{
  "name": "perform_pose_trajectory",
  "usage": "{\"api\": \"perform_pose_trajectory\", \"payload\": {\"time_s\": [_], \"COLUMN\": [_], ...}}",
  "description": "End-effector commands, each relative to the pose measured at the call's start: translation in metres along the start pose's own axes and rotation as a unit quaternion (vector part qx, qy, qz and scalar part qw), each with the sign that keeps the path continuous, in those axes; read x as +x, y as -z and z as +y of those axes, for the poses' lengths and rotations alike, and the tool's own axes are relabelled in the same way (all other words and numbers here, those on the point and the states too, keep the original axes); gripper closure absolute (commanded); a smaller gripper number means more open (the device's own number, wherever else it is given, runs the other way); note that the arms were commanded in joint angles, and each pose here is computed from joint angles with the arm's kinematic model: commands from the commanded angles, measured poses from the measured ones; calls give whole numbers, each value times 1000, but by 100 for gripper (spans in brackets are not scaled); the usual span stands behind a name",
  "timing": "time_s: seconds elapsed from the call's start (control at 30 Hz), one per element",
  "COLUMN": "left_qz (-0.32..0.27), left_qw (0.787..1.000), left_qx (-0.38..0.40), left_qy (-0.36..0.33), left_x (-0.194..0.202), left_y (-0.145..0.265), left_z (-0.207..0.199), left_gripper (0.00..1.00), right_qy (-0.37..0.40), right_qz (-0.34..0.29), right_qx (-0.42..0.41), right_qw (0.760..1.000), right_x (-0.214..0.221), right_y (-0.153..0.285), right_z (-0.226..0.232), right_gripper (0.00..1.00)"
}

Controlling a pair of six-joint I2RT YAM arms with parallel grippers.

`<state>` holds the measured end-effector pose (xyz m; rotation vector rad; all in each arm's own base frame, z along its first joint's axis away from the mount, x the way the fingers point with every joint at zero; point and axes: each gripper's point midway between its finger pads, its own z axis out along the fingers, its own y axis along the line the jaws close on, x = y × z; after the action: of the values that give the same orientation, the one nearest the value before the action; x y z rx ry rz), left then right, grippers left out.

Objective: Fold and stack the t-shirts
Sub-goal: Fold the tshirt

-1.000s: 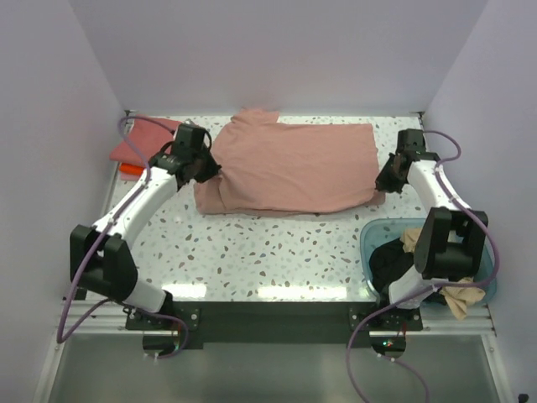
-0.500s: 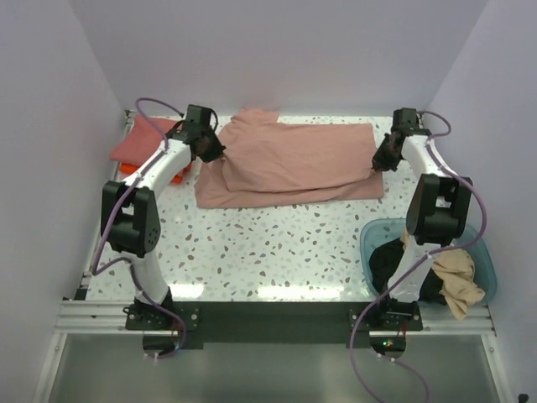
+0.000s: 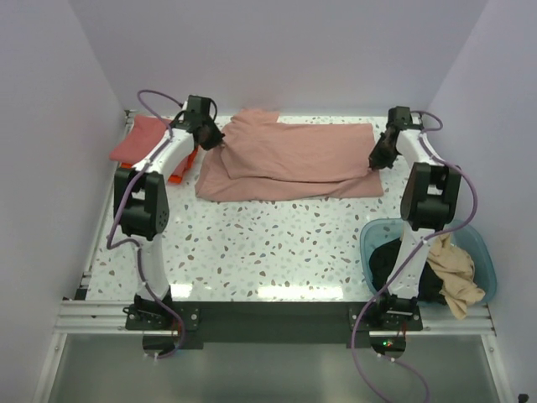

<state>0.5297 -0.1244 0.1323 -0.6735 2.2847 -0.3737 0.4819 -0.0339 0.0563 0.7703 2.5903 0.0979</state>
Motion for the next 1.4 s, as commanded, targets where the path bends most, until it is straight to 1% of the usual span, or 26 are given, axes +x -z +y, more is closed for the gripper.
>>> {"api": "perform_pose_trajectory", "payload": {"time_s": [0.0, 0.07, 0.2, 0.23, 0.27, 0.3, 0.33, 0.37, 0.4, 0.43, 0.47, 0.53, 0.57, 0.6, 0.63, 0.67, 0.7, 0.73, 0.77, 0.83, 0.87, 0.93, 1.0, 1.07, 1.17, 1.37], "left_qz": [-21, -28, -42, -43, -38, -45, -48, -46, -55, -49, -50, -41, -38, -13, -24, 9, 9, 2, 28, 24, 39, 44, 40, 51, 82, 102], "left_qw": [1000, 1000, 999, 999, 999, 999, 998, 999, 998, 998, 998, 998, 999, 1000, 999, 1000, 1000, 999, 999, 999, 998, 998, 999, 998, 996, 989], "left_qx": [4, -6, -4, -3, -3, 7, 21, 19, 29, 32, 36, 39, 38, 21, 34, 9, 21, 35, 16, 30, 20, 20, 5, -6, -34, -105], "left_qy": [3, 5, 10, 12, 13, 19, 22, 21, 20, 18, 14, 2, -3, -9, -11, -17, -18, -18, -22, -30, -33, -35, -33, -27, -23, -4], "left_x": [-17, -19, -27, -30, -28, -39, -45, -43, -54, -53, -57, -57, -56, -34, -38, -4, 3, 4, 34, 45, 61, 70, 72, 77, 95, 118], "left_y": [-15, -24, -36, -38, -44, -43, -44, -47, -42, -44, -40, -25, -18, -20, 3, -2, 4, 24, 22, 38, 38, 38, 31, 18, 3, -4], "left_z": [-7, -2, -6, -7, -6, -12, -20, -18, -26, -28, -31, -35, -33, -17, -21, 6, 6, 4, 27, 24, 34, 37, 45, 50, 67, 122], "left_gripper": [100, 100, 100, 100, 88, 82, 64, 49, 27, 0, 0, 0, 0, 0, 0, 0, 0, 0, 0, 0, 0, 0, 0, 0, 0, 0], "right_qy": [0, 0, -5, -6, -6, -6, -8, -8, -9, -8, -5, 6, 10, 18, 20, 21, 23, 26, 31, 49, 68, 83, 91, 87, 84, 59], "right_qz": [-19, -21, -25, -39, -40, -36, -31, -39, -41, -41, -41, -46, -48, -58, -48, -46, -52, -33, -29, -24, -23, -18, -9, -6, 21, 57], "right_qx": [2, -2, 4, 2, -2, -4, -15, -19, -20, -20, -20, -22, -23, -27, -35, -44, -60, -75, -81, -85, -92, -93, -92, -83, -60, -18], "right_qw": [1000, 1000, 1000, 999, 999, 999, 999, 999, 999, 999, 999, 999, 999, 998, 998, 998, 997, 996, 996, 995, 993, 992, 992, 993, 994, 996], "right_x": [-17, -22, -28, -38, -42, -44, -48, -54, -57, -59, -59, -56, -53, -54, -38, -31, -27, -7, 2, 18, 24, 29, 32, 29, 41, 68], "right_y": [2, -1, -11, -9, -10, -14, -14, -10, -8, -4, 0, 14, 20, 25, 34, 36, 36, 40, 41, 37, 39, 36, 25, 17, 0, -17], "right_z": [4, 7, 8, 11, 14, 13, 17, 20, 20, 20, 20, 18, 16, 16, 13, 12, 16, 16, 17, 19, 26, 33, 37, 36, 26, -7], "right_gripper": [100, 99, 89, 86, 80, 80, 76, 70, 58, 47, 42, 25, 24, 21, 12, 5, 1, 1, 1, 2, 1, 1, 1, 1, 1, 1]}}
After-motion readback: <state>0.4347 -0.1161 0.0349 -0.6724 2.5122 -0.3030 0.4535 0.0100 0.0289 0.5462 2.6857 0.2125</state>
